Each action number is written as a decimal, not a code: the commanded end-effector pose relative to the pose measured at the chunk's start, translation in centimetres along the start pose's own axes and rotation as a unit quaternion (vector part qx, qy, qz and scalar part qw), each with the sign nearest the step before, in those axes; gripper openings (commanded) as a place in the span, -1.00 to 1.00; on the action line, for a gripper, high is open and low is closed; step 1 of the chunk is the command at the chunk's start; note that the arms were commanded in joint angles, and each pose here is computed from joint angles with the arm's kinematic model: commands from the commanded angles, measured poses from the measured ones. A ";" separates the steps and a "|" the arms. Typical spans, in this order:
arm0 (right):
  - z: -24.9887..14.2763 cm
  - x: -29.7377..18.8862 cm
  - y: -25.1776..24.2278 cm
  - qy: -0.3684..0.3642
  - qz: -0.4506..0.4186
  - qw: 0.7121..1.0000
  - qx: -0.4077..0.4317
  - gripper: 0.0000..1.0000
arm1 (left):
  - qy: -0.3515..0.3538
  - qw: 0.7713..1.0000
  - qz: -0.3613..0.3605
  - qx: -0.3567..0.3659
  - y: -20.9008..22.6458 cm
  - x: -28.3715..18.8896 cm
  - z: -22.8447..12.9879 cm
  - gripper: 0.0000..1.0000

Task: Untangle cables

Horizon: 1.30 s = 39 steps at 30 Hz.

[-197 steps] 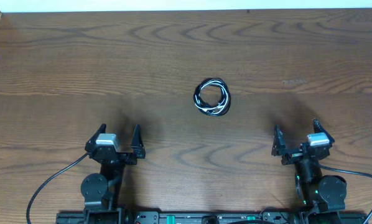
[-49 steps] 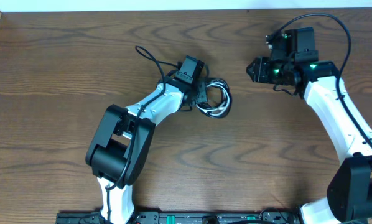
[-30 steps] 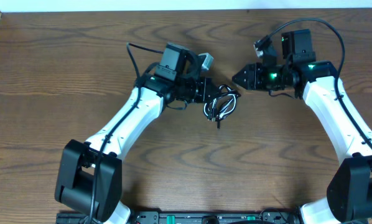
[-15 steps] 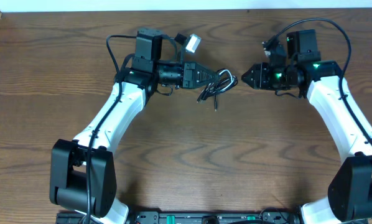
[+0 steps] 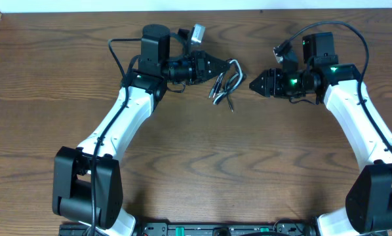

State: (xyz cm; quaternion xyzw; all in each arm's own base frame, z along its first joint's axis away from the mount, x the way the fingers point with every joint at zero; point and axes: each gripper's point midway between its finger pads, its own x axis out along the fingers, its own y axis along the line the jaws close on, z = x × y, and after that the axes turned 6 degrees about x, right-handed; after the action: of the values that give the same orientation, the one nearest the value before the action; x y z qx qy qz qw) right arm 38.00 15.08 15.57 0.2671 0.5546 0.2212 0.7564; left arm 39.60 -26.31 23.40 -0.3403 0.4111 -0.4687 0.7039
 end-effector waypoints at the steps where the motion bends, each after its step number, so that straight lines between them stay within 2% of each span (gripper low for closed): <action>1: -0.4 0.5 0.7 0.009 0.007 0.997 0.074 0.12 | -0.041 0.996 0.069 -0.028 2.3 -0.1 1.2 -0.85; 6: -0.1 1.5 0.3 -0.016 -0.041 0.991 0.125 0.09 | -0.043 0.993 0.100 -0.036 3.0 0.6 0.6 -0.85; 12: 0.3 3.9 1.0 -0.016 -0.031 0.990 0.135 0.09 | -0.040 0.994 0.098 -0.034 2.8 0.9 0.4 -0.85; 23: 0.3 11.3 1.0 0.010 0.000 0.991 0.132 0.00 | -0.035 0.992 0.118 -0.032 3.7 0.8 0.0 -0.85; 24: 0.4 11.6 1.1 0.010 0.003 0.991 0.134 -0.04 | -0.037 0.989 0.135 -0.038 4.4 0.6 -0.2 -0.85; 27: 0.1 11.9 0.6 0.011 -0.009 0.990 0.137 -0.37 | -0.044 0.977 0.206 -0.043 7.1 -0.4 -0.7 -0.85; 30: -0.1 11.6 -0.7 0.010 -0.035 0.991 0.131 -0.89 | -0.041 0.969 0.242 -0.020 8.4 -1.2 -0.8 -0.85; 31: -0.1 11.5 -1.1 0.011 -0.041 0.991 0.130 -0.98 | -0.039 0.968 0.246 -0.009 8.7 -1.4 -0.7 -0.85; 35: 0.2 10.2 -3.6 0.017 -0.062 0.991 0.120 -0.98 | -0.038 0.965 0.259 0.032 9.7 -2.9 0.1 -0.85; 39: 1.0 8.6 -5.2 0.023 -0.040 0.996 0.076 -0.98 | -0.050 0.959 0.280 0.010 11.4 -5.5 0.7 -0.85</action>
State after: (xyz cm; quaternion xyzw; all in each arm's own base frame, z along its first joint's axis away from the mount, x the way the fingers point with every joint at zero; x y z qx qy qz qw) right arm 41.00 18.41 6.22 0.3292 0.6090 0.1115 0.7130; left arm 42.29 -20.13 15.48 -0.2472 0.4594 -0.2608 0.8123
